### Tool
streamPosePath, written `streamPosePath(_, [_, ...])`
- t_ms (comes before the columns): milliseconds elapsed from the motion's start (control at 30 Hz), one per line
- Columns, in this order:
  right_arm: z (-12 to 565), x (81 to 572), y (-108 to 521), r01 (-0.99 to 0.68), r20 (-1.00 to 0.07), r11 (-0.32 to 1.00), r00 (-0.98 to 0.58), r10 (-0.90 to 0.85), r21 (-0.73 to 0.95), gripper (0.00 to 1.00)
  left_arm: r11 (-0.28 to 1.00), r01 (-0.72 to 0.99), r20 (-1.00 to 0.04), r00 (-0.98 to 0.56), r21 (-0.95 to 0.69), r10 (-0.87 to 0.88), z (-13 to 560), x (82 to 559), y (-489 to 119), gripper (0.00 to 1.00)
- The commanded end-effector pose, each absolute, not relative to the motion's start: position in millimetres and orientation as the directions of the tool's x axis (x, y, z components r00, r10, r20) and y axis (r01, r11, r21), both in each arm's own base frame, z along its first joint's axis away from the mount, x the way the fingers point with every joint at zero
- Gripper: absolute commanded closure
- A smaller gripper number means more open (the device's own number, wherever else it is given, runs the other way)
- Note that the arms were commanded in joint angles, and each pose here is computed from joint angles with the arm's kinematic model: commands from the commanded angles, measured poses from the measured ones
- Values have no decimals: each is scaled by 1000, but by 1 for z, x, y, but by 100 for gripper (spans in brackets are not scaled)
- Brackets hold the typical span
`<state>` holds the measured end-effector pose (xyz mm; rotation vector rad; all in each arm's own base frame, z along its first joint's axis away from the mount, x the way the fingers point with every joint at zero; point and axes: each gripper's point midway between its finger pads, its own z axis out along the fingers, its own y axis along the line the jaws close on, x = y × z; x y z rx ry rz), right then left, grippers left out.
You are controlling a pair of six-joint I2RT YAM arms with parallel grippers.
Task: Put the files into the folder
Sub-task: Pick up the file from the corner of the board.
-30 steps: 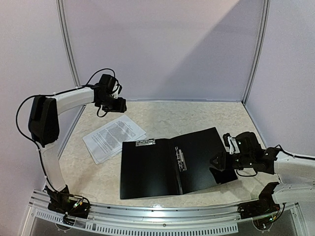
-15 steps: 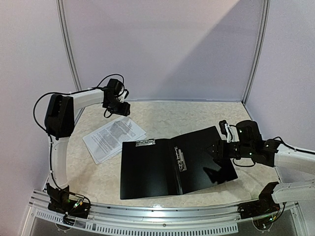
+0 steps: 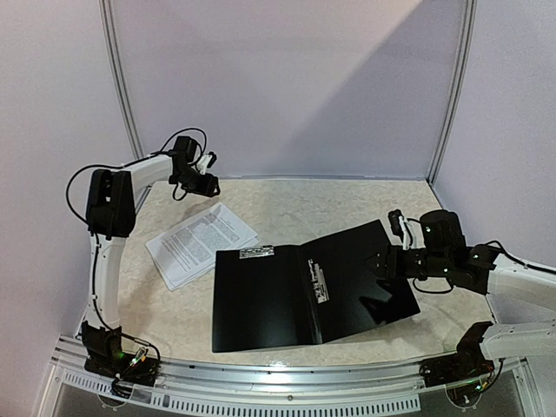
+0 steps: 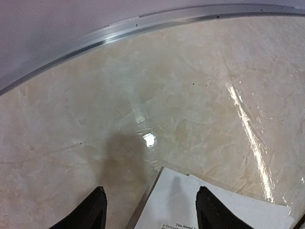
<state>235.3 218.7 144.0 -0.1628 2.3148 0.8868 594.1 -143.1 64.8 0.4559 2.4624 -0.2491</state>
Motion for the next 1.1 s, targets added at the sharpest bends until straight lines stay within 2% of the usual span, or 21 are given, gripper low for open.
streamPosePath(0, [144, 231, 216, -309, -596, 767, -794, 116, 562, 31, 886, 418, -543, -800, -202, 254, 24, 584, -152, 35])
streamPosePath(267, [139, 227, 212, -296, -581, 782, -807, 103, 549, 31, 825, 469, -497, -822, -314, 279, -14, 574, -162, 39])
streamPosePath(433, [133, 225, 211, -282, -569, 782, -815, 111, 556, 31, 804, 434, -484, -849, -407, 213, -23, 577, -155, 51])
streamPosePath(867, [116, 220, 210, -266, -544, 780, -832, 112, 567, 31, 703, 510, -599, -787, -496, 149, 43, 581, -166, 75])
streamPosePath(1067, [108, 217, 211, -260, -530, 772, -841, 115, 580, 30, 671, 528, -619, -774, -521, 129, 59, 580, -171, 81])
